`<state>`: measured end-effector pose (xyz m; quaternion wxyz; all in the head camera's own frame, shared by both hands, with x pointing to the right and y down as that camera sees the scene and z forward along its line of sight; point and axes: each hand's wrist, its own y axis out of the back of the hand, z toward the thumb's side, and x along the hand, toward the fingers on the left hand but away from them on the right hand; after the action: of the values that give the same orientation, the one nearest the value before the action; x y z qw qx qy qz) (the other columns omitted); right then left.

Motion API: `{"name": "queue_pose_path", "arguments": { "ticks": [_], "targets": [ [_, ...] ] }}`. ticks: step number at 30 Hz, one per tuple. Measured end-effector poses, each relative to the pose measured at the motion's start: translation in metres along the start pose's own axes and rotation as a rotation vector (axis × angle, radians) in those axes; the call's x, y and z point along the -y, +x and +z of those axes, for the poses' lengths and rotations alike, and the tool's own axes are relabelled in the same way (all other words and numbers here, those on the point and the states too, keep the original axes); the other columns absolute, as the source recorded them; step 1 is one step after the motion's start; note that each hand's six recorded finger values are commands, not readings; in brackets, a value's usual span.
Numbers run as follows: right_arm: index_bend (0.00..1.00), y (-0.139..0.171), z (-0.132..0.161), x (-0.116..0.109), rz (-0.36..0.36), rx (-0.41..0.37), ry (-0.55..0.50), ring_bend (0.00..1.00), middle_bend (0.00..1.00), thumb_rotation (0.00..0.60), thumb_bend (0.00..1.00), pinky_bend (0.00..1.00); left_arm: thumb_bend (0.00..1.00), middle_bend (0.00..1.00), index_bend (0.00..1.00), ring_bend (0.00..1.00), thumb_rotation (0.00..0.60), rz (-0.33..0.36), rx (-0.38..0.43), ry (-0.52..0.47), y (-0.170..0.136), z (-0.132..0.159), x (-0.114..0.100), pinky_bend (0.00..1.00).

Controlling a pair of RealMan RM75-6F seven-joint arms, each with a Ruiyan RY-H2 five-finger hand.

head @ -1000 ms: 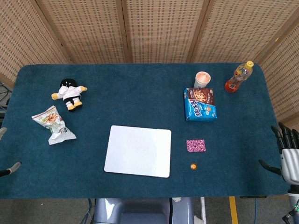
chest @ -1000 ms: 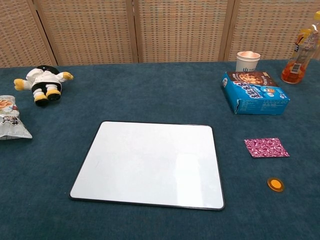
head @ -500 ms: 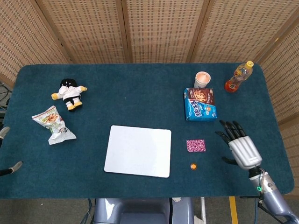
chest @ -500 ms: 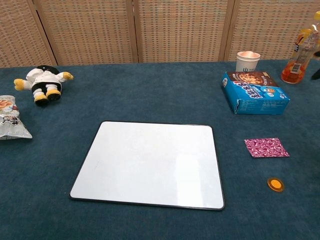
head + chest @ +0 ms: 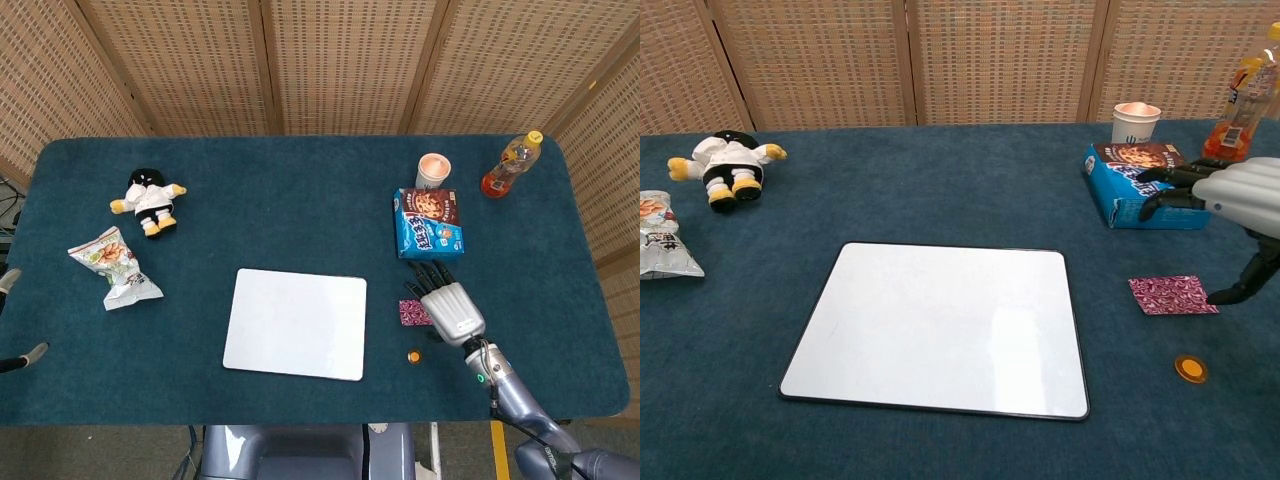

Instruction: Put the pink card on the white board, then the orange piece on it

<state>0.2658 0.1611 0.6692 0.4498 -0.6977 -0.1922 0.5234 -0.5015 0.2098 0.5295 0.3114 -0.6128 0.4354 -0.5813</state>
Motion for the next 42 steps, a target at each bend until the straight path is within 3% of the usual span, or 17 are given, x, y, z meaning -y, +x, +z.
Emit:
{"name": "queue_pose_path", "arguments": {
  "ticks": [12, 42],
  "targets": [
    [0.26, -0.018, 0.009, 0.025, 0.072, 0.031, 0.080, 0.00, 0.00, 0.600, 0.21, 0.00, 0.00, 0.00, 0.00, 0.00, 0.600, -0.007, 0.003, 0.000, 0.000, 0.001, 0.001, 0.00],
    [0.27, -0.029, -0.002, 0.044, 0.190, 0.086, 0.100, 0.00, 0.00, 0.600, 0.21, 0.00, 0.00, 0.00, 0.00, 0.00, 0.600, -0.016, -0.003, 0.009, 0.002, 0.001, 0.004, 0.00]
  ]
}}
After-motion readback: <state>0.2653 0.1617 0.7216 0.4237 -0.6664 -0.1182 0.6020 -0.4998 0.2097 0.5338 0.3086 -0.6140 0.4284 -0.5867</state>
